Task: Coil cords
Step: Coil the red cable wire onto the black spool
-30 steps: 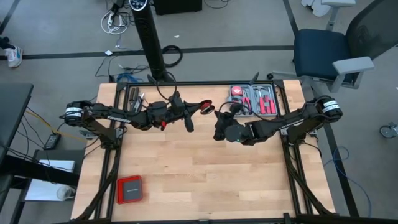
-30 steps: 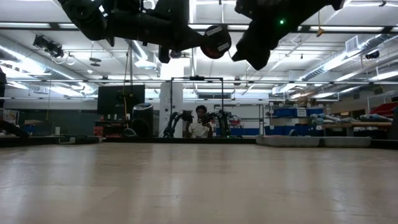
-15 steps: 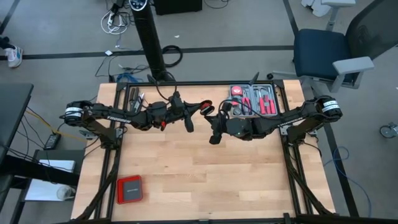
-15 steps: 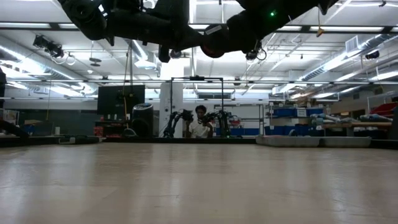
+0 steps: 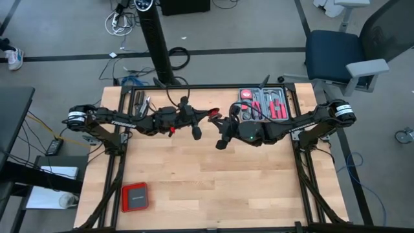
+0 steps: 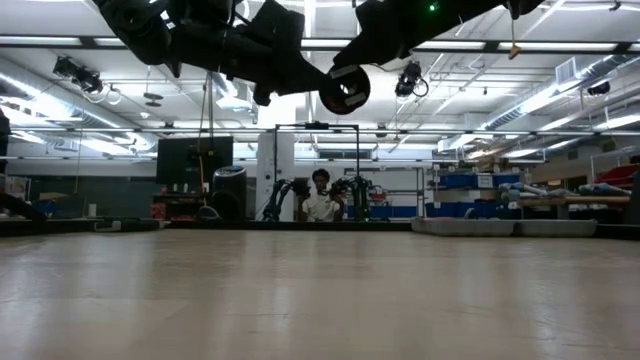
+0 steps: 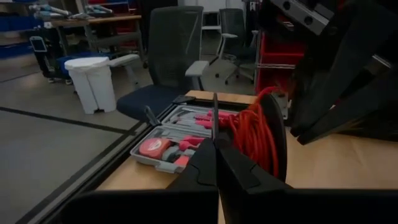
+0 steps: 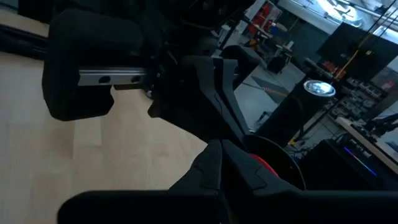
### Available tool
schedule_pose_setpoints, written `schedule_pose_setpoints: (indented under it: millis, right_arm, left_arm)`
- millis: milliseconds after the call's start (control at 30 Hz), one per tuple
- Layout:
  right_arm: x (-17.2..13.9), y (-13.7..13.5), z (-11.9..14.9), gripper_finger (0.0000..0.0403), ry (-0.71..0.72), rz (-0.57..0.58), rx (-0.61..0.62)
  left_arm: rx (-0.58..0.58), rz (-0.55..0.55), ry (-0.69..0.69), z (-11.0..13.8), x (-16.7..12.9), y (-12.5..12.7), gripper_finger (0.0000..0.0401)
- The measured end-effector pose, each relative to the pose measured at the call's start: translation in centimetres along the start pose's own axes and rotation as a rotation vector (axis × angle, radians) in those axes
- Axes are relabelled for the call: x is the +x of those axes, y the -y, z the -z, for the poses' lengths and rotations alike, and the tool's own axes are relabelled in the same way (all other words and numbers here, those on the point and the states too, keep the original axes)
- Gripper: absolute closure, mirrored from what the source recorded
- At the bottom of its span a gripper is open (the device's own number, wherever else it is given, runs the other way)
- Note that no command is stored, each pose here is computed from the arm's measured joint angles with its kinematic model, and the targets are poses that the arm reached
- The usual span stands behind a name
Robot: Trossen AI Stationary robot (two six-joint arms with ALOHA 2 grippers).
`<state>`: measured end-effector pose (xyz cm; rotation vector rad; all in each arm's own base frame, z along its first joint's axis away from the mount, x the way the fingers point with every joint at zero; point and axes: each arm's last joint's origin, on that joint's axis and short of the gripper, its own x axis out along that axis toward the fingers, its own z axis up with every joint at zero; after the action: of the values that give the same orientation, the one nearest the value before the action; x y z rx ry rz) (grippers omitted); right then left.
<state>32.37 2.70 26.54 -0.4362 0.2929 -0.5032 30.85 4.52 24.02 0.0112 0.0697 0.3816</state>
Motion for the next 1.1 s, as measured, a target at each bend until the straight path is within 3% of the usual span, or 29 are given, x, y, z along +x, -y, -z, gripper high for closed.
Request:
schedule_pose_setpoints:
  millis: [333, 600, 733, 900, 1100]
  right_arm:
    - [-0.4, -0.2, -0.4, 0.0365, 0.016, 0.000, 0.006]
    - [-2.2, 1.4, -1.7, 0.0365, 0.025, 0.106, 0.005]
    - [-3.2, 2.3, -1.4, 0.0363, -0.033, 0.075, 0.015]
    - [-4.6, 3.8, -1.0, 0.0364, -0.082, -0.089, 0.108]
    - [-5.5, 4.5, 0.0, 0.0359, -0.180, -0.113, 0.010]
  left_arm:
    - [0.017, -0.002, -0.027, 0.3, 0.0, 0.0, 0.0401]
    - [0.025, -0.004, -0.041, 0.4, 0.0, -0.1, 0.0401]
    - [0.027, 0.013, -0.043, 0.4, 0.0, 0.0, 0.0401]
    - [0.025, 0.014, -0.036, 0.4, 0.0, 0.0, 0.0401]
    - [0.023, 0.020, -0.030, 0.3, 0.0, 0.0, 0.0401]
